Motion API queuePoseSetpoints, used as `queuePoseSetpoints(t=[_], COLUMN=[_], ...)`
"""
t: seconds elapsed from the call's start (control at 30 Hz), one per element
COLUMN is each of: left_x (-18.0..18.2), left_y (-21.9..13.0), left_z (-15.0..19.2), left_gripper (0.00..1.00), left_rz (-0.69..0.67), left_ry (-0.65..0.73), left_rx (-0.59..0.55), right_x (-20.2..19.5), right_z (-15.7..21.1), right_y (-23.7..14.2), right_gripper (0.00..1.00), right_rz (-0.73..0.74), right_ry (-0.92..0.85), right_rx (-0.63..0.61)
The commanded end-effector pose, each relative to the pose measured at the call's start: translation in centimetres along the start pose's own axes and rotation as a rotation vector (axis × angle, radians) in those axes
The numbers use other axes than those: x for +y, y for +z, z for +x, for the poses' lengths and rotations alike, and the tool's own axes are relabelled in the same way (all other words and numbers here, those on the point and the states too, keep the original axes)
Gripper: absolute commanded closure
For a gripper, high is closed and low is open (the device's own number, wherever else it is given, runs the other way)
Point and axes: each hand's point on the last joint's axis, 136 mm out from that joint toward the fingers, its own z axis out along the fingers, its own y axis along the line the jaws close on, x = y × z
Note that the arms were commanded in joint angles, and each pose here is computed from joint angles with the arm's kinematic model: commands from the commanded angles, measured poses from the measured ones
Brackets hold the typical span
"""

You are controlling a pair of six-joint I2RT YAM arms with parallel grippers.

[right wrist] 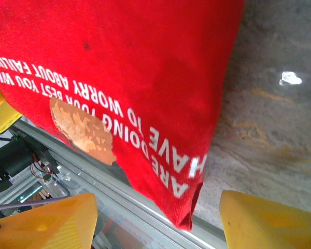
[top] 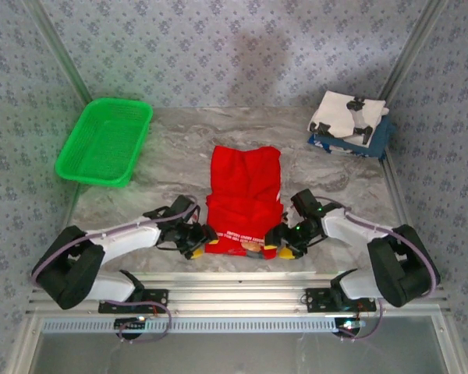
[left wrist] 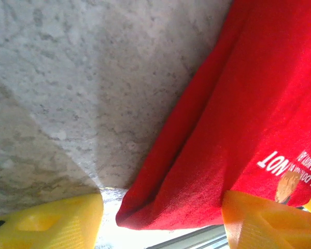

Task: Fold and stack the t-shirts

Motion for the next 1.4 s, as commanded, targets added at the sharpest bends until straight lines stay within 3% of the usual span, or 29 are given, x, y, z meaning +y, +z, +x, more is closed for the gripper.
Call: queuePoseSetpoints(t=[0.0, 0.27, 0.4, 0.5, 0.73, 1.03, 1.37], left_x=[-2.1, -4.3, -5.1, -5.0, -5.1, -9.9, -16.3], left_y=[0.8, 1.3, 1.4, 1.1, -2.2, -6.8, -10.7], left_z=[0.0, -0.9, -1.4, -1.4, -1.5, -3.9, -9.2], left_gripper=[0.39, 0.56, 0.71, 0.82, 0.97, 0.99, 0.99], left_rz=[0.056, 0.076, 0.06, 0.041, -0.022, 0.033, 0.153], left_ry=[0.006, 0.047, 0.073, 0.082, 0.147, 0.221, 0.27], left_rx=[0.006, -0.013, -0.016, -0.021, -0.081, -0.175, -0.216], right_x=[0.6, 1.6, 1.6, 1.4, 1.9, 5.8, 9.3], right_z=[-0.5, -0.9, -0.6, -0.4, -0.2, -2.6, -9.4], right_y=[0.6, 1.8, 2.0, 2.0, 0.5, -3.7, -9.7], right_gripper=[0.35, 0.46, 0.58, 0.74, 1.0, 1.0, 1.0], right_rz=[-0.017, -0.011, 0.002, 0.017, 0.025, -0.034, -0.095], right_ry=[0.0, -0.016, -0.014, -0.008, 0.0, -0.024, -0.058], right_rx=[0.001, 0.024, 0.047, 0.059, 0.054, -0.021, -0.124])
